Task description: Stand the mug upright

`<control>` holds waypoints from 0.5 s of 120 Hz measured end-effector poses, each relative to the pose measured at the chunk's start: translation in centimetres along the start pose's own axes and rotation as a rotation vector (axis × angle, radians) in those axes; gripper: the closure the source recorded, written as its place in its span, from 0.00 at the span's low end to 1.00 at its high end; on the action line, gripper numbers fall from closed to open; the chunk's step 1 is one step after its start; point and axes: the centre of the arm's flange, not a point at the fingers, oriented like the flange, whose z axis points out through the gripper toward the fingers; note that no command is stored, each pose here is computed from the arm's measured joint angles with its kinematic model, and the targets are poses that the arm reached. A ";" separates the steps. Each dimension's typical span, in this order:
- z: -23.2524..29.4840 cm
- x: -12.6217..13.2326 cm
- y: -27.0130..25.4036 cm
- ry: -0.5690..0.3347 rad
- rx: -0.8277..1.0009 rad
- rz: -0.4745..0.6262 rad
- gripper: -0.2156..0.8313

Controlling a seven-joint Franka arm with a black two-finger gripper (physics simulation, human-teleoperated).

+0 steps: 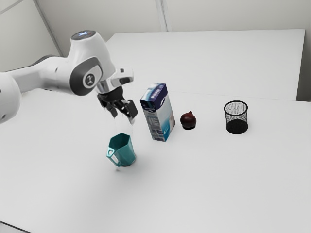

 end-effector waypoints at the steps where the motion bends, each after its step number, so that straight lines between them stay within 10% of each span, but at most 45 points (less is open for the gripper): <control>1: -0.4 0.2 0.0 0.004 0.002 0.000 0.27; 60: -14.6 4.0 -3.9 -0.007 0.014 -0.094 0.21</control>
